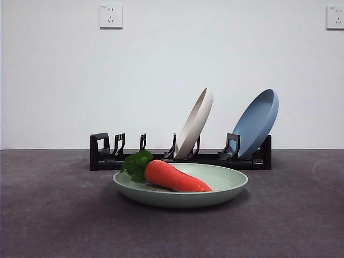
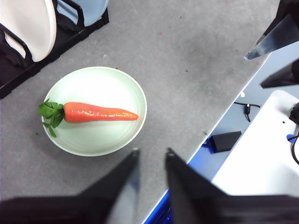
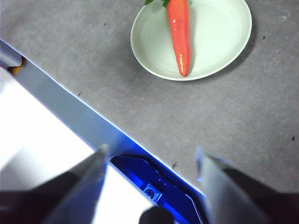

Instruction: Take the green plate from the plate rack,put the plate on the table,take the carrot from the table,put the carrot in the plate

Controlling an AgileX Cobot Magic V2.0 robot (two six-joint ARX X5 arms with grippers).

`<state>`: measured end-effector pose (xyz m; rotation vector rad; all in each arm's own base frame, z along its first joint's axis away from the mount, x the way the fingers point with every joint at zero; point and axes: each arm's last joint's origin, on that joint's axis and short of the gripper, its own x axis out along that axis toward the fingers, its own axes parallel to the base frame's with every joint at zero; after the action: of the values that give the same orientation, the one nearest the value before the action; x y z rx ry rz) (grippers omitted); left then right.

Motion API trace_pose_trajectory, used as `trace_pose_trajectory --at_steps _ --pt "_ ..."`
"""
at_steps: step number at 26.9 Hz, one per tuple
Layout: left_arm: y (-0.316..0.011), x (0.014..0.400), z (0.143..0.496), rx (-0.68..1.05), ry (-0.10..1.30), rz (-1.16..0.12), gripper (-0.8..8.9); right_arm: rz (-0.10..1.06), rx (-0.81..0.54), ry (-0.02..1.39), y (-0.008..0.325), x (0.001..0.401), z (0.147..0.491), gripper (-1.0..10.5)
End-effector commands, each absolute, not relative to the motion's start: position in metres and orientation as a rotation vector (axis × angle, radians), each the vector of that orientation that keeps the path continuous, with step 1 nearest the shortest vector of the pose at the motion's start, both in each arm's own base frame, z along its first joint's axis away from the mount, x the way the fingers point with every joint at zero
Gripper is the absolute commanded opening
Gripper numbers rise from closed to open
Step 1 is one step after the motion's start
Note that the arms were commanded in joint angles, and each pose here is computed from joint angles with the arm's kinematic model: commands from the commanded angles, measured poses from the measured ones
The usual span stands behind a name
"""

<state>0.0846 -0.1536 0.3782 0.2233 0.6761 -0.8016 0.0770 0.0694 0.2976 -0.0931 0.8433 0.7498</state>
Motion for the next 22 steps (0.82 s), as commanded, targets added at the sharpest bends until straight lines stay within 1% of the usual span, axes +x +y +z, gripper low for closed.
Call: trace_pose_trajectory --at_steps 1,22 --pt "-0.1538 0.0840 0.3783 0.220 0.680 -0.802 -0.09 0.750 -0.087 0.851 0.0698 0.0769 0.2957 -0.1" --pt "-0.1538 0.0841 0.3783 0.221 0.678 -0.800 -0.03 0.734 -0.094 0.847 0.0694 0.0774 0.2957 0.0"
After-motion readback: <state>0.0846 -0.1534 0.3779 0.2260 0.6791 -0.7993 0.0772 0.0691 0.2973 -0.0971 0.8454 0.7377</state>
